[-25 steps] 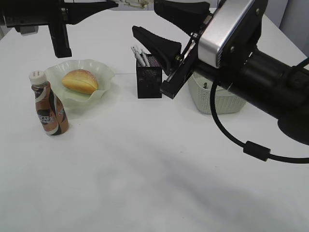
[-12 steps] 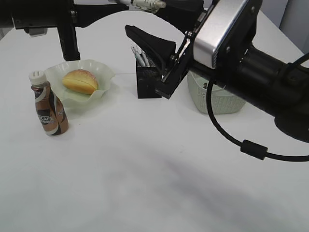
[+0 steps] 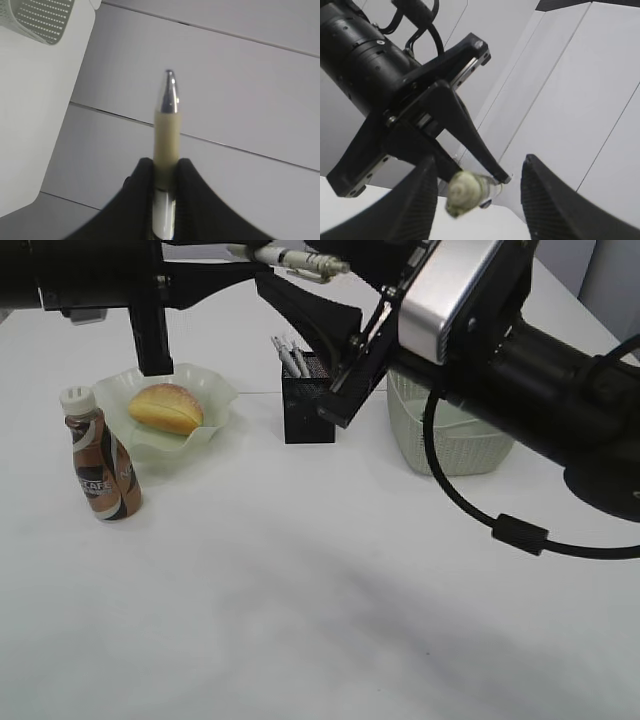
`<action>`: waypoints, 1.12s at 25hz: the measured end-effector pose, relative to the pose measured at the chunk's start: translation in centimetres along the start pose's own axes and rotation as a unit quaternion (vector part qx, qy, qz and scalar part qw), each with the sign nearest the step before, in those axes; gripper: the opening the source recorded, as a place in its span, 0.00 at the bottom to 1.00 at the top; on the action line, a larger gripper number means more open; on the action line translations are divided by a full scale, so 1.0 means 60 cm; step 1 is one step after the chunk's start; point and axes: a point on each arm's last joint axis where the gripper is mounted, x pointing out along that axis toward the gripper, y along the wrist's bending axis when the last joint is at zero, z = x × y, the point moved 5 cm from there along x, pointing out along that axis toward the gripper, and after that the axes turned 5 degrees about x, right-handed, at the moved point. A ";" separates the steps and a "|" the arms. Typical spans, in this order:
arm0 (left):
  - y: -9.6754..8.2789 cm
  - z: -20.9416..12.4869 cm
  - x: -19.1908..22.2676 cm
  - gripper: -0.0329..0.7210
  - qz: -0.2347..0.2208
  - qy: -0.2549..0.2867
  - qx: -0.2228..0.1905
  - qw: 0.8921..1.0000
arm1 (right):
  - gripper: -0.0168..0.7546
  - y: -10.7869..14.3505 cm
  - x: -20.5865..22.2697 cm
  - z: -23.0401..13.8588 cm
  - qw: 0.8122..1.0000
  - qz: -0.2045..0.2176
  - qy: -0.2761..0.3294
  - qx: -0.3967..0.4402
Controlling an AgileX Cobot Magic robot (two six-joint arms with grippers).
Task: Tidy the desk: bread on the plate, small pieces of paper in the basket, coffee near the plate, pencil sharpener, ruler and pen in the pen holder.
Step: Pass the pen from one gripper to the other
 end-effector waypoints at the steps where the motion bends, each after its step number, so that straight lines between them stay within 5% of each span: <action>1: 0.001 0.001 0.001 0.16 0.001 0.000 -0.001 1.000 | 0.57 -0.001 0.001 0.001 1.000 0.000 -0.001 -0.001; 28: 0.016 0.003 0.010 0.16 0.008 0.014 -0.011 1.000 | 0.57 -0.003 0.004 0.004 1.000 0.000 -0.006 -0.003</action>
